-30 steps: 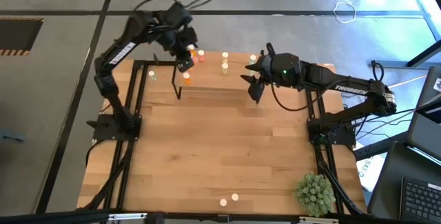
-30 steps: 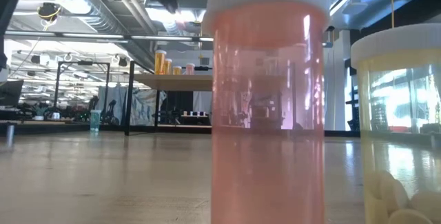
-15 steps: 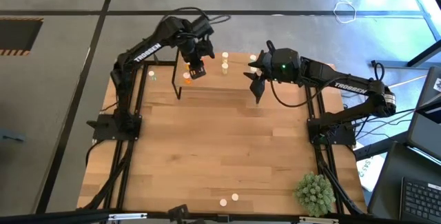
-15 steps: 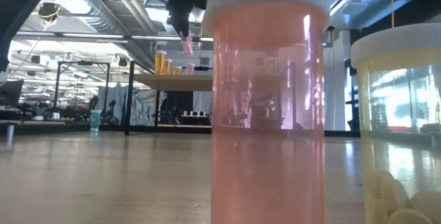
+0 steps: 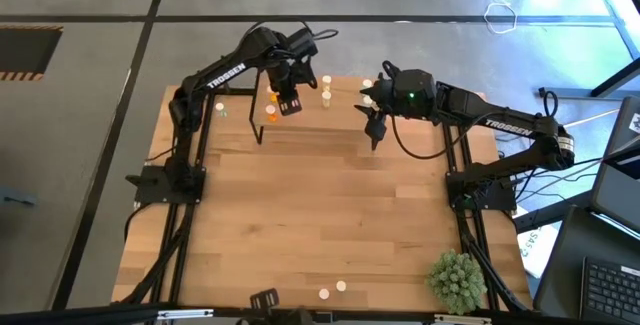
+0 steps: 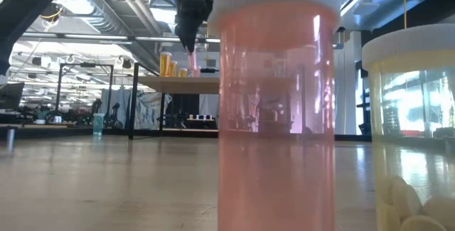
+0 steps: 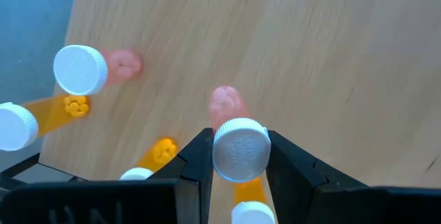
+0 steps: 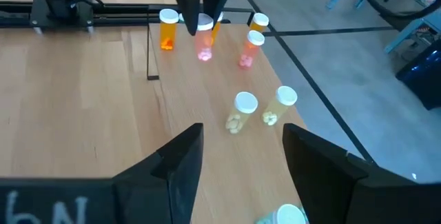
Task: Pick and place medicine bottles onto shelf by color
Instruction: Put the left pink pill bottle on the shelf aligned with the other orange pill bottle
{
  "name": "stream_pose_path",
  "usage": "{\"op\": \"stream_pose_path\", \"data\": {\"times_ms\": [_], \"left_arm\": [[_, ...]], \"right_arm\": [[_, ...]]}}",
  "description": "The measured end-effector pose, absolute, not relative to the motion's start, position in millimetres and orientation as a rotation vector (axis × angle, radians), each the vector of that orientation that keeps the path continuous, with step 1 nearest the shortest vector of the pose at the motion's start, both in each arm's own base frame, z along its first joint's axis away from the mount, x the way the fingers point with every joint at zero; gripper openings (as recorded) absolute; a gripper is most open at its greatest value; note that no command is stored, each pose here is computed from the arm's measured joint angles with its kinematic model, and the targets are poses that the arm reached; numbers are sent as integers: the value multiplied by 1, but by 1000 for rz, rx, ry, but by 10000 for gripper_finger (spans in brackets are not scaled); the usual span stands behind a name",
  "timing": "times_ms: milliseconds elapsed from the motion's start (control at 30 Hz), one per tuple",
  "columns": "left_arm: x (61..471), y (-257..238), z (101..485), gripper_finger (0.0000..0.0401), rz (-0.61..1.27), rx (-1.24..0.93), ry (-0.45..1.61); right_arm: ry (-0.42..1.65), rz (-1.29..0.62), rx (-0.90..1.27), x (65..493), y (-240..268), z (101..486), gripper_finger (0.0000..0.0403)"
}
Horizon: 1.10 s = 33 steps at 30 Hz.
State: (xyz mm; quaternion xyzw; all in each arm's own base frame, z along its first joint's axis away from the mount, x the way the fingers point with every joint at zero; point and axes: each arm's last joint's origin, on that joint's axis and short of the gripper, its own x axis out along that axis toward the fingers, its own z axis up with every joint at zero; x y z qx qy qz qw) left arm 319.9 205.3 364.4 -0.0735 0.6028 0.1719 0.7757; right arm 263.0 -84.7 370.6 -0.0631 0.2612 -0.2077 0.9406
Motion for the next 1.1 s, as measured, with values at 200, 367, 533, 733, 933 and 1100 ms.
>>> {"op": "stream_pose_path", "data": {"times_ms": [200,367,533,733,933,1100], "left_arm": [[318,210,363,95,382,-166,1304],[321,212,358,95,376,-175,1314],[322,214,356,95,385,-171,1316],[324,218,352,95,386,-179,1323],[327,223,343,95,381,-190,1349],[329,226,339,95,375,-178,1357]], "right_arm": [[533,-423,-128,263,-85,371,202],[532,-424,-128,263,-85,371,202],[531,-424,-128,263,-85,371,202],[531,-424,-128,263,-85,371,202],[531,-424,-128,263,-85,371,202],[531,-424,-129,263,-85,371,202]]}}
